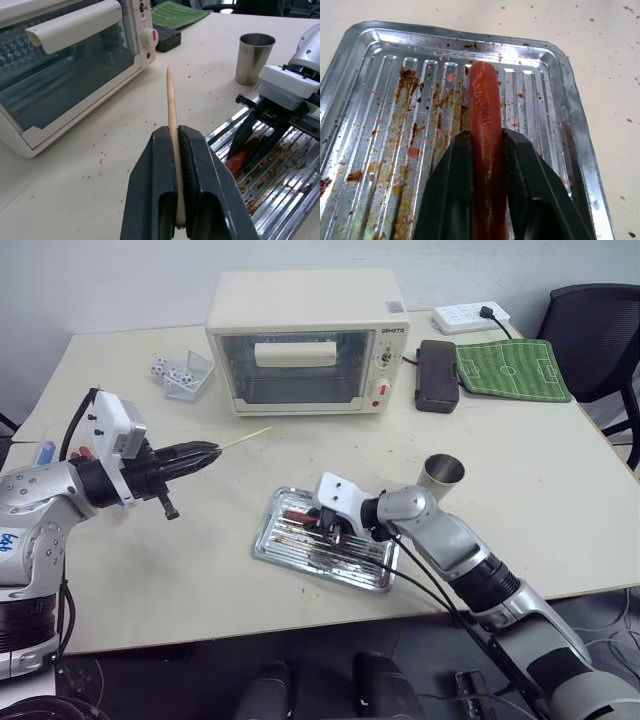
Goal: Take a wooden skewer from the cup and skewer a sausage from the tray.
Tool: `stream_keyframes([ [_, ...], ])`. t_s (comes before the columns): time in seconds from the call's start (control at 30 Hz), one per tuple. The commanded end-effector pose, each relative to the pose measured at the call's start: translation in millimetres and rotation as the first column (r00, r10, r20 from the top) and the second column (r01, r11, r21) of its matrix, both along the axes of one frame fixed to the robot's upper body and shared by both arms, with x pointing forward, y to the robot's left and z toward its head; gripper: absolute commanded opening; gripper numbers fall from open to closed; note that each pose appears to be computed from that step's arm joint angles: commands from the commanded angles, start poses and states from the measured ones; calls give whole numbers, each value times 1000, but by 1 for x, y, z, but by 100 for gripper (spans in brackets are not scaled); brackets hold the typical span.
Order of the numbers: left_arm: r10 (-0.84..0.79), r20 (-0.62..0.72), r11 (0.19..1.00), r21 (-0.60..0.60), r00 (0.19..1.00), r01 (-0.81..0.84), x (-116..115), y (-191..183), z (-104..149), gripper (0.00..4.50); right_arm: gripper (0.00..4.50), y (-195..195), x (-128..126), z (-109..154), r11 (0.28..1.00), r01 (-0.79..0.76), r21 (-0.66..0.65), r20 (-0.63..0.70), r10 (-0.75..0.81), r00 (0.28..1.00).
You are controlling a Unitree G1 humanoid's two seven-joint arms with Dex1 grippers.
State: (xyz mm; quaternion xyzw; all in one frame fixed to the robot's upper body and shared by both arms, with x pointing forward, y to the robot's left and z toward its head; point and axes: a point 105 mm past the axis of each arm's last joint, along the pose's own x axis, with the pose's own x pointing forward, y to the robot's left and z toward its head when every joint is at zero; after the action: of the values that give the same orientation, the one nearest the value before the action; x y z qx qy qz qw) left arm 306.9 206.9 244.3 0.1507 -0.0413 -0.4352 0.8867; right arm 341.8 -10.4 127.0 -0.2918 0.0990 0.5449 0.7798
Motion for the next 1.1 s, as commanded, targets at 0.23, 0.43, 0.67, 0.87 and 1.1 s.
stream_keyframes([
  [0.23, -23, 52, 1000, 14, 998, 22, 1, -5, 9, 0, 78, -8, -1, -9, 1000, 23, -19, -34, -24, 999],
  [0.43, -55, 44, 998, 8, 998, 55, 2, -12, 8, 0, 27, -11, -6, -8, 1000, 30, -6, -51, -30, 998],
  [0.67, -193, -15, 981, 29, 981, 193, -2, -34, 0, 0, 27, -31, -32, 37, 997, -35, 67, -106, 42, 993],
  [0.87, -364, -86, 925, 80, 928, 370, -12, -56, -5, 0, 27, -72, -67, 85, 991, -122, 57, -173, 130, 976],
  [1.1, -550, -150, 812, 134, 822, 568, -30, -78, -3, 0, 27, -114, -90, 113, 989, -147, -28, -197, 139, 971],
])
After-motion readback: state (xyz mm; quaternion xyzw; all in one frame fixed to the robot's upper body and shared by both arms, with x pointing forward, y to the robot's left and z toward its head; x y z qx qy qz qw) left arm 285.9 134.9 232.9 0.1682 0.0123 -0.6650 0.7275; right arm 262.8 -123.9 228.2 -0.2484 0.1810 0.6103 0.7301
